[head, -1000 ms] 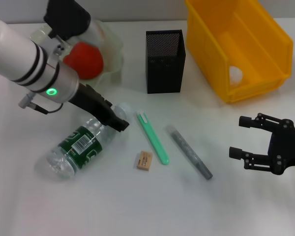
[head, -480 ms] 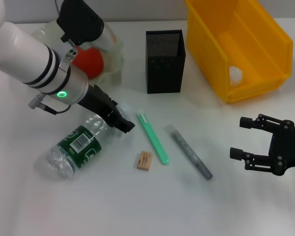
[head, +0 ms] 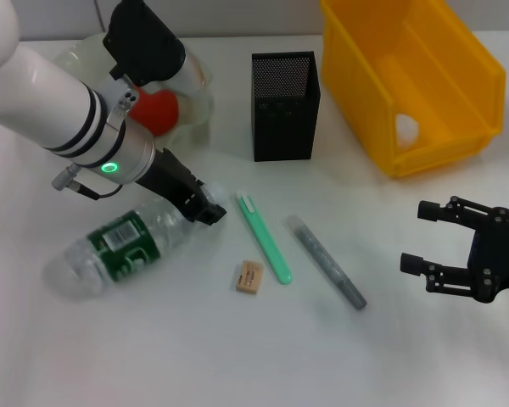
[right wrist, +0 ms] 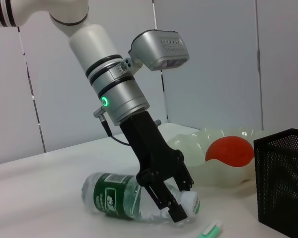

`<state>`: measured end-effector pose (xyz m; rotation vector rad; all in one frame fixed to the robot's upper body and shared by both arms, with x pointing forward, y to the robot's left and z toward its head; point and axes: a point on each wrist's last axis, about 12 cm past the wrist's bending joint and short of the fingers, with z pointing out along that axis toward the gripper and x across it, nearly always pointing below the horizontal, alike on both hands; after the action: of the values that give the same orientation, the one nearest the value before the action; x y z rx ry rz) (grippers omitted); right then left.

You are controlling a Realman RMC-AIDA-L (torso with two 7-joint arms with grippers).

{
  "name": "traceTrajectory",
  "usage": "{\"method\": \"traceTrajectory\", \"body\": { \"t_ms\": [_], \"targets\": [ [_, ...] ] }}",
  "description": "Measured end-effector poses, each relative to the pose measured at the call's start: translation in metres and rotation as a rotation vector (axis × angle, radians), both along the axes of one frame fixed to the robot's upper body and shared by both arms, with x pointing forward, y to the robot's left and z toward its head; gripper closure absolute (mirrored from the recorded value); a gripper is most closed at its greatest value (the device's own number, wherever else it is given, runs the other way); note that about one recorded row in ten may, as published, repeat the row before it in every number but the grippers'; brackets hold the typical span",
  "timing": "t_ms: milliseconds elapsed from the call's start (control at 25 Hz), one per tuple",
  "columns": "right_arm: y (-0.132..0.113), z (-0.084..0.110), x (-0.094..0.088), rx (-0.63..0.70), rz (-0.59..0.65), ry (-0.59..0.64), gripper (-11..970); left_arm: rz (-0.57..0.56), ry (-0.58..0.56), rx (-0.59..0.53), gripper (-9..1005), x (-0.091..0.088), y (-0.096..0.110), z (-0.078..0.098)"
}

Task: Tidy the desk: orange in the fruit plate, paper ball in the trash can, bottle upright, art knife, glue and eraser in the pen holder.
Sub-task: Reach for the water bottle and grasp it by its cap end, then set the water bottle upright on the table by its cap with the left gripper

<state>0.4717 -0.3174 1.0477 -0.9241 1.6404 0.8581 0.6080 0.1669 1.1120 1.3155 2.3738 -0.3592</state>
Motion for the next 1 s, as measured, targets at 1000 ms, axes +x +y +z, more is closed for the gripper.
{"method": "traceTrajectory", "body": {
  "t_ms": [1000],
  "targets": [
    [0.003,-0.001,-0.002,0.000,0.015,0.002,143,-0.020,-0.103,-0.249,556,-0.023,0.027,0.044]
  ]
}}
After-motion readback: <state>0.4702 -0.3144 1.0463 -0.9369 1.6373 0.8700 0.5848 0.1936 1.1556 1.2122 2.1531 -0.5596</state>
